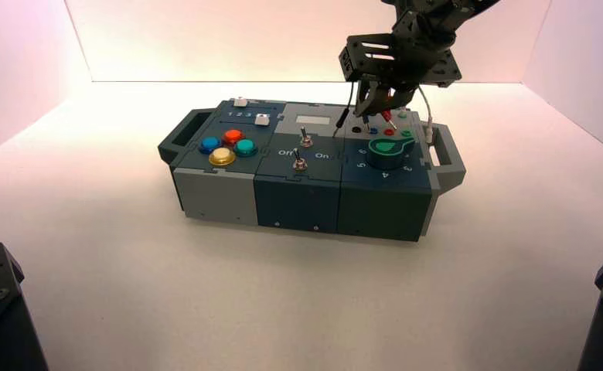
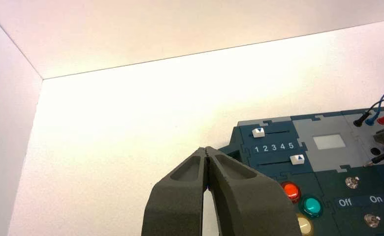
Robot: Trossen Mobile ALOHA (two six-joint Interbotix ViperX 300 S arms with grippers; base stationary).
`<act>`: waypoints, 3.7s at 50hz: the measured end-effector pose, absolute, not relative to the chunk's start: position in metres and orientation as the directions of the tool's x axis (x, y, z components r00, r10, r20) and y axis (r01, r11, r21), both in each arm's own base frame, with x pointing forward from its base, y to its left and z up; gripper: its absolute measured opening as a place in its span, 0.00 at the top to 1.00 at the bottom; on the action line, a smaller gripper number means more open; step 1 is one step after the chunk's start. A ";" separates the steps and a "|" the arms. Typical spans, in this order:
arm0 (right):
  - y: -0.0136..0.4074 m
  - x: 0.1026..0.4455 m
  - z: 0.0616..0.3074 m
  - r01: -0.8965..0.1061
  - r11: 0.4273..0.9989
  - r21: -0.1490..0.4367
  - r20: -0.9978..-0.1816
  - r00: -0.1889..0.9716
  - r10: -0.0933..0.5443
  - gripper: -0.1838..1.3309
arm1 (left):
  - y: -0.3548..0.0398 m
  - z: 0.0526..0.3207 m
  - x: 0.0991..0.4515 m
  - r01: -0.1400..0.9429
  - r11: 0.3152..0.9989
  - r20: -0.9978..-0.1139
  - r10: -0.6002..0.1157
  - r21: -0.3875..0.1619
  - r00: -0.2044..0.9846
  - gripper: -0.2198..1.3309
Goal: Insert the blue wire.
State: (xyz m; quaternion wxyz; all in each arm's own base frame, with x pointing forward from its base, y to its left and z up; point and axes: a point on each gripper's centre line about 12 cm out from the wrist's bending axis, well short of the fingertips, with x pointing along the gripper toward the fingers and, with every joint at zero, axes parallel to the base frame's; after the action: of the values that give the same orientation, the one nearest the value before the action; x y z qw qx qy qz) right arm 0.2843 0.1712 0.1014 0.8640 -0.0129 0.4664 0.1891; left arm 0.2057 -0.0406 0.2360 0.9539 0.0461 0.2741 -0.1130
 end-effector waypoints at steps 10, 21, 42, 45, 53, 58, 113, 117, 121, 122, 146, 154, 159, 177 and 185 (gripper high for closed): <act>0.169 0.288 0.102 -0.349 0.927 0.138 -0.808 0.501 0.309 0.87 | -0.041 0.236 0.206 0.241 0.970 -0.533 -0.190 0.026 0.824 0.97; 0.169 0.290 0.104 -0.354 0.926 0.133 -0.807 0.504 0.309 0.87 | -0.041 0.236 0.206 0.241 0.970 -0.533 -0.190 0.027 0.824 0.97; 0.166 0.291 0.104 -0.356 0.926 0.125 -0.808 0.505 0.304 0.87 | -0.041 0.236 0.206 0.241 0.970 -0.533 -0.190 0.026 0.824 0.97; 0.166 0.290 0.103 -0.356 0.926 0.125 -0.810 0.503 0.303 0.87 | -0.041 0.236 0.206 0.241 0.970 -0.533 -0.190 0.027 0.824 0.97; 0.166 0.291 0.103 -0.356 0.926 0.125 -0.809 0.504 0.303 0.87 | -0.041 0.236 0.206 0.241 0.970 -0.535 -0.190 0.027 0.823 0.97; 0.166 0.291 0.103 -0.355 0.927 0.124 -0.810 0.503 0.301 0.87 | -0.041 0.236 0.206 0.241 0.970 -0.535 -0.190 0.027 0.823 0.97; 0.168 0.293 0.100 -0.388 0.916 0.096 -0.845 0.454 0.281 0.87 | -0.041 0.237 0.205 0.242 0.970 -0.529 -0.192 0.026 0.826 0.97; 0.168 0.292 0.100 -0.390 0.916 0.095 -0.849 0.449 0.279 0.87 | -0.040 0.237 0.205 0.241 0.970 -0.528 -0.190 0.028 0.827 0.97; 0.168 0.292 0.101 -0.391 0.916 0.094 -0.852 0.444 0.278 0.87 | -0.040 0.237 0.205 0.241 0.970 -0.528 -0.191 0.028 0.827 0.97; 0.167 0.292 0.101 -0.391 0.916 0.094 -0.853 0.443 0.277 0.87 | -0.040 0.238 0.205 0.241 0.970 -0.527 -0.190 0.028 0.828 0.97; 0.165 0.286 0.108 -0.394 0.914 0.095 -0.872 0.410 0.268 0.87 | -0.040 0.238 0.205 0.240 0.970 -0.524 -0.191 0.027 0.830 0.97; 0.163 0.282 0.108 -0.394 0.914 0.095 -0.881 0.394 0.262 0.87 | -0.040 0.238 0.205 0.240 0.970 -0.523 -0.191 0.027 0.831 0.97; 0.162 0.280 0.109 -0.396 0.914 0.094 -0.886 0.385 0.258 0.87 | -0.040 0.238 0.205 0.240 0.970 -0.523 -0.191 0.027 0.831 0.97; 0.163 0.280 0.107 -0.397 0.913 0.094 -0.899 0.360 0.249 0.87 | -0.040 0.239 0.204 0.240 0.970 -0.520 -0.191 0.027 0.832 0.97; 0.167 0.283 0.103 -0.403 0.911 0.092 -0.908 0.341 0.243 0.87 | -0.040 0.239 0.204 0.241 0.970 -0.522 -0.191 0.029 0.831 0.97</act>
State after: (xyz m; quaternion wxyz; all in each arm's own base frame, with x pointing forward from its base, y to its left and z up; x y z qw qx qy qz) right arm 0.2834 0.1674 0.1034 0.8156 -0.0743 0.5386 0.1980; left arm 0.2042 -0.0403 0.2389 0.9558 0.0465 0.2674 -0.1129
